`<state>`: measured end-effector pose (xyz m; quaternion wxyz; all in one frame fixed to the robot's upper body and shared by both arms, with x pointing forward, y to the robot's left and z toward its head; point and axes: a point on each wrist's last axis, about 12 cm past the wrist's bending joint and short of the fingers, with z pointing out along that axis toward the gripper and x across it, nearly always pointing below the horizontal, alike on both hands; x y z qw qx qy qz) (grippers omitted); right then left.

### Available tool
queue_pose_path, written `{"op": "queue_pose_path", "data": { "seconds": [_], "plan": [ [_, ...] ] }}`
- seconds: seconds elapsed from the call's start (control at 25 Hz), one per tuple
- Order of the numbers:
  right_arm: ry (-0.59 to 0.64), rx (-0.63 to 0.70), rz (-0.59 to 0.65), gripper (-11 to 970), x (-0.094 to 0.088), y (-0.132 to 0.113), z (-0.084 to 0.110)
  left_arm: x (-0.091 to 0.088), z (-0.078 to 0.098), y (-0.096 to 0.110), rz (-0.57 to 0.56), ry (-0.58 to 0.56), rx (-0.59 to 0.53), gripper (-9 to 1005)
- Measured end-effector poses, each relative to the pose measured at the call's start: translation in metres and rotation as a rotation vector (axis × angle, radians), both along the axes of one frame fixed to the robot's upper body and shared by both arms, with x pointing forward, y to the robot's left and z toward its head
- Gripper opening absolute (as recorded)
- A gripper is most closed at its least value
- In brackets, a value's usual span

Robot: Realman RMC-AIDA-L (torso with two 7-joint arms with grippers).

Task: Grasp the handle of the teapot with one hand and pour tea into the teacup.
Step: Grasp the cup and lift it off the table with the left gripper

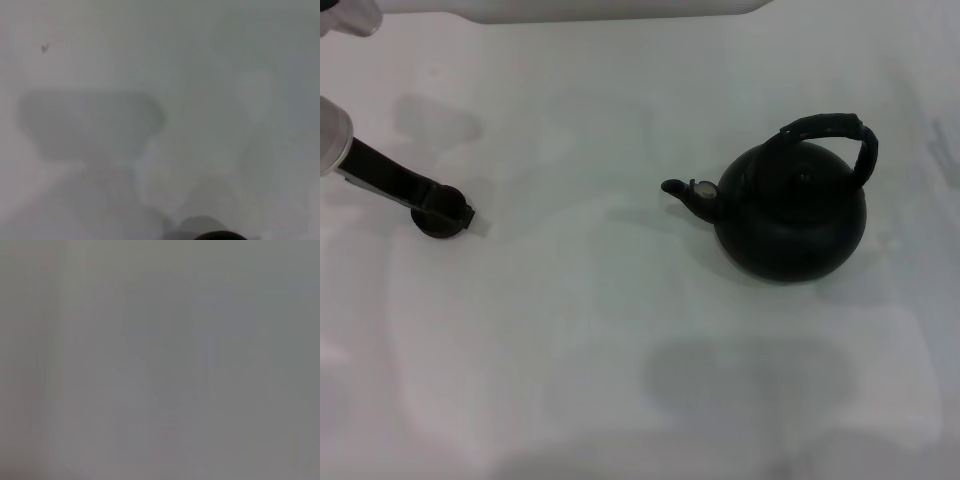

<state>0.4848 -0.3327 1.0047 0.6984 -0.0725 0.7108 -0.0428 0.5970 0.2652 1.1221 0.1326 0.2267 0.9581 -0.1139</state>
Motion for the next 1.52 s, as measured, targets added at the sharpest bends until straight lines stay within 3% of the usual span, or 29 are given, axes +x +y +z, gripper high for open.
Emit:
{"op": "queue_pose_path", "data": {
  "seconds": [1.32,1.52],
  "plan": [
    [0.002,0.0,-0.003,826,-0.0002,-0.0006,-0.0003,0.0055,-0.0087,0.0015,0.011,-0.017,0.026,876],
    [0.003,0.001,-0.004,825,-0.0005,-0.0006,-0.0005,0.0069,-0.0067,-0.0014,-0.005,-0.023,0.032,756]
  ]
}}
